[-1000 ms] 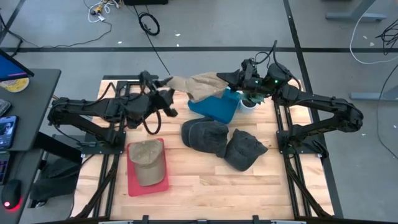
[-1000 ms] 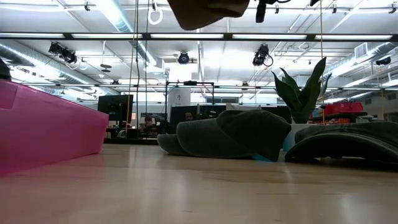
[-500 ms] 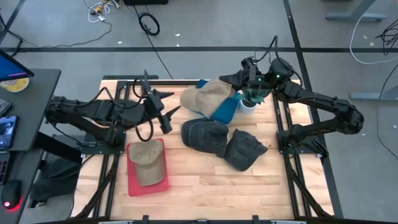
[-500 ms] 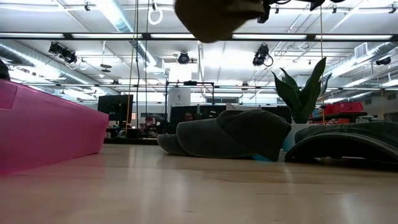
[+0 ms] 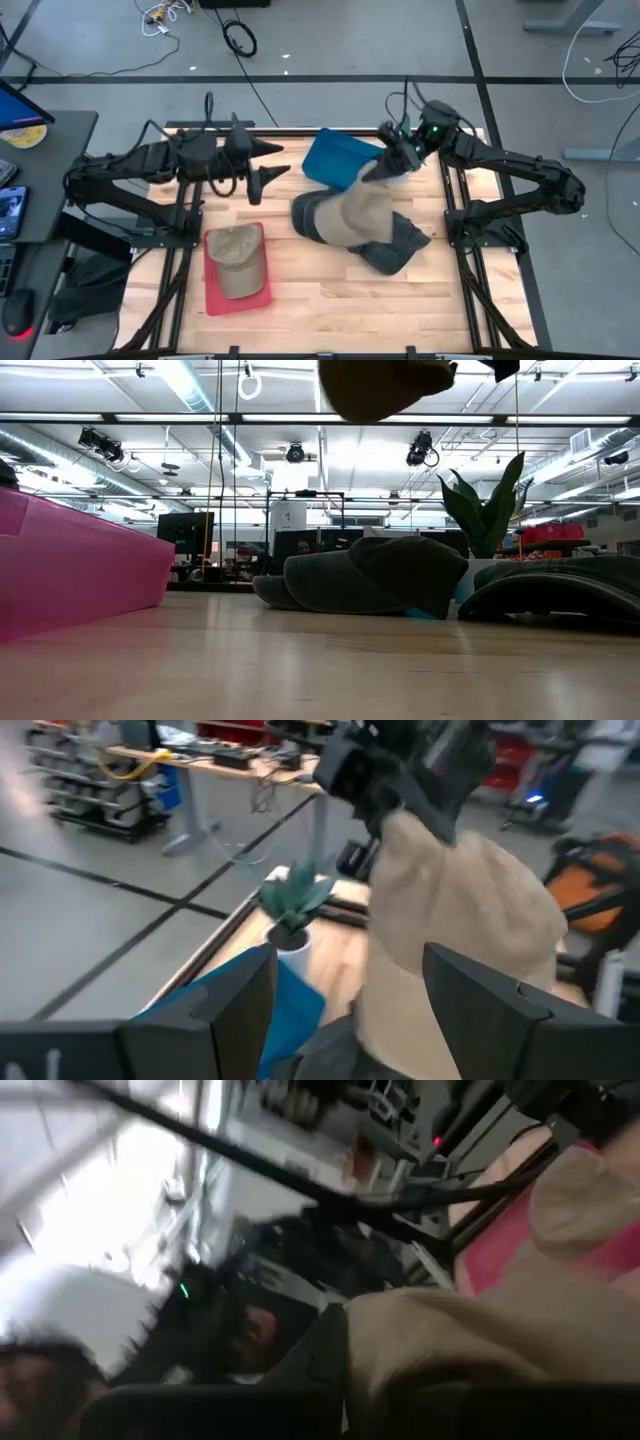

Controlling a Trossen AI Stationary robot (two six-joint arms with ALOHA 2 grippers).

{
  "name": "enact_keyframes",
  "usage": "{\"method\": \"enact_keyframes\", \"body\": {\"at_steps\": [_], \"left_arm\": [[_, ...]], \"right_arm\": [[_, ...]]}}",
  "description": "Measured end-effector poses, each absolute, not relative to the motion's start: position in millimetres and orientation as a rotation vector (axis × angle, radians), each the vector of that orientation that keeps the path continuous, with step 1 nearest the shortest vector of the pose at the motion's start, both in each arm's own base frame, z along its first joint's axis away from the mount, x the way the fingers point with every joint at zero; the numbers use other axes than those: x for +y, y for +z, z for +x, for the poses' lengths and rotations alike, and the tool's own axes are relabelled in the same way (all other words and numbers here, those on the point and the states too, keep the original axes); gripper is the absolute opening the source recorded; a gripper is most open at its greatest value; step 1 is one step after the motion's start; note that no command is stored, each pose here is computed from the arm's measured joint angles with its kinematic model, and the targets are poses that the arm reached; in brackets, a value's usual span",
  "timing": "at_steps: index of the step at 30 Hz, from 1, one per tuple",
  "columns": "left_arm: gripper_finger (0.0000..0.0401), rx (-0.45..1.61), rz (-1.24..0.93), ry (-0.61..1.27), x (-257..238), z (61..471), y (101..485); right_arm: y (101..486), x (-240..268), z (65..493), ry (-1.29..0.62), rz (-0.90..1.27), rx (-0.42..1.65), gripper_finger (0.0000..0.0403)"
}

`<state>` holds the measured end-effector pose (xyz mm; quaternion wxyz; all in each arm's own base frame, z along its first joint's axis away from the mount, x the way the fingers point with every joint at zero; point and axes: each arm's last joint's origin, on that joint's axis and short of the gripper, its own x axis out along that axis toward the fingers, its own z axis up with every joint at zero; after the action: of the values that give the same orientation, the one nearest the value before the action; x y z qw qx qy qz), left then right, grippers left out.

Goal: Pick & Place hat
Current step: Put the brown cap into the red bin

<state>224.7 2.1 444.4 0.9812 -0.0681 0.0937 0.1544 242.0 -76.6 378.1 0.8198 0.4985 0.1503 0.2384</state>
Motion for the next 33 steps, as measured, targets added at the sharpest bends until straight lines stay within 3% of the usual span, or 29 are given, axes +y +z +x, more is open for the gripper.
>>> {"method": "enact_keyframes", "body": {"at_steps": [5,12,16,23,33], "left_arm": [[0.0253,0.198,-0.282,0.164,21.5,237.4,439.9],[0.0252,0.231,-0.436,0.015,42.7,258.0,429.3],[0.0252,0.213,-0.641,-0.050,57.7,265.9,428.3],[0.0252,0.276,-1.119,-0.132,70.9,278.1,422.0],[0.0252,0.436,-1.325,-0.242,62.6,311.1,399.4]], "right_arm": [[377.2,-63.3,246.7,0.540,0.875,0.291,0.0014],[418.0,-42.5,245.2,0.651,0.688,0.182,0.0014],[442.4,-35.0,239.4,0.691,0.589,0.127,0.0014],[460.9,-34.6,232.9,0.637,0.466,0.072,0.0014],[466.3,-35.8,232.2,0.579,0.343,-0.001,0.0014]]}}
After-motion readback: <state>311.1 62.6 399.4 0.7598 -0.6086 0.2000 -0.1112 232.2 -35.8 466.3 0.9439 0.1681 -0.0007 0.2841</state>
